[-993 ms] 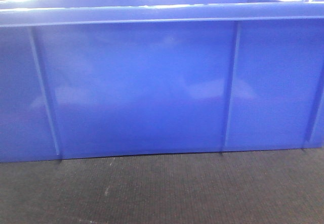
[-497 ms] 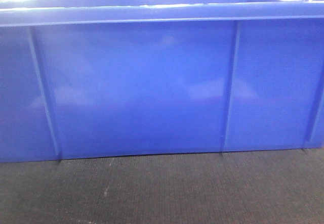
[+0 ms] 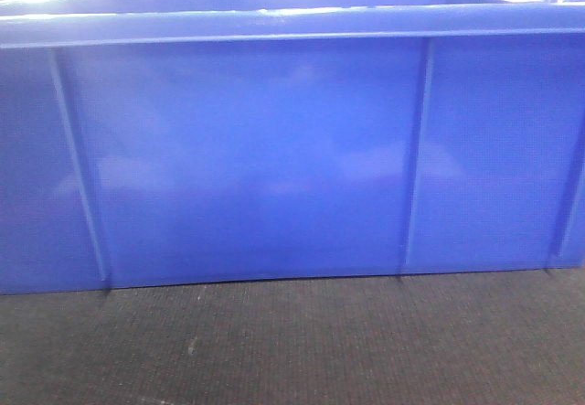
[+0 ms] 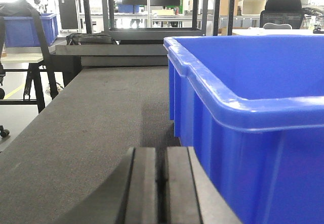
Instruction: Move blue bin to conveyor side
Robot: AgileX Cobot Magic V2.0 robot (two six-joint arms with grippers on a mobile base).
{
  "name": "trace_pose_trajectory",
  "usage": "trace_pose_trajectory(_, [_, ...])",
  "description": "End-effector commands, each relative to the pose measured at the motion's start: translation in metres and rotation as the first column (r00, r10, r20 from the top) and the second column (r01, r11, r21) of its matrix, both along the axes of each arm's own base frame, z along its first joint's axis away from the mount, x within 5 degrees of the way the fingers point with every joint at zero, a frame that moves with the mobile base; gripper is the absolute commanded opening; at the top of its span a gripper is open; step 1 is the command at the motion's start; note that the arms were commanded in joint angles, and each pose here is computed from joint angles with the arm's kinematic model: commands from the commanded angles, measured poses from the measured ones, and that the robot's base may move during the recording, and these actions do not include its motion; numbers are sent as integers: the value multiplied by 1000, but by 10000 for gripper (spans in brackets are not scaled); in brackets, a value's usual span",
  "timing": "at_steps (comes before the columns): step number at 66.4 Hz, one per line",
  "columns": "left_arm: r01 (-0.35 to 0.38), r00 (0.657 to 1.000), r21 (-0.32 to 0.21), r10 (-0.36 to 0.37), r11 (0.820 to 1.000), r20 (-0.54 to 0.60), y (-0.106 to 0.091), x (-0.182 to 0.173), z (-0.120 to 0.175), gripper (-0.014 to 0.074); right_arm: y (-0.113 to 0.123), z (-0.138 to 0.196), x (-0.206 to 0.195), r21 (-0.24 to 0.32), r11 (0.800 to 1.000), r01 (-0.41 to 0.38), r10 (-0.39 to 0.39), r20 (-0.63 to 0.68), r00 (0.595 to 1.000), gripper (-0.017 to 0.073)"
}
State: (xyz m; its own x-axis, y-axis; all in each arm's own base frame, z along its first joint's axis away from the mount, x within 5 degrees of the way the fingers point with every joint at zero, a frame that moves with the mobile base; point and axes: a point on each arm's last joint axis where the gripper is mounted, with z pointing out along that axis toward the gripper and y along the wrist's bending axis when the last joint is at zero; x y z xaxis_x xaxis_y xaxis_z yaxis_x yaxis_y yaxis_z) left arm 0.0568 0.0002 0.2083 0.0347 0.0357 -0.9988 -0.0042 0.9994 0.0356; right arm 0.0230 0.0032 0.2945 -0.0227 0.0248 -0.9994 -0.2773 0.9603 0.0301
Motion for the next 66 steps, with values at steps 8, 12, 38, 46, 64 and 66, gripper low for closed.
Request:
trace_pose_trajectory(8, [-4, 1000, -5, 4, 1000, 25, 0, 0, 2, -16, 0, 2, -1, 1, 1000, 1, -1, 34, 999, -78])
trace_pose_trajectory(12, [-4, 1000, -5, 4, 1000, 25, 0, 0, 2, -16, -1, 2, -1, -9, 1000, 6, -6, 37, 999, -78])
trace_pose_trajectory(38, [-4, 1000, -5, 4, 1000, 25, 0, 0, 2, -16, 5, -34, 16, 77, 990, 119, -119, -8, 993, -78])
trace_pose_trajectory(46, [-4, 1000, -5, 4, 1000, 25, 0, 0, 2, -16, 2, -56, 26, 121, 974, 189, -193, 17, 981, -78])
trace_pose_trajectory(64, [-4, 1000, -5, 4, 1000, 25, 0, 0, 2, -16, -1, -86, 33, 87, 967, 238, -240, 22, 970, -78])
trace_pose_trajectory(66, [-4, 1000, -5, 4, 1000, 25, 0, 0, 2, -16, -1, -87, 33, 52, 969, 240, -241, 23, 970, -78])
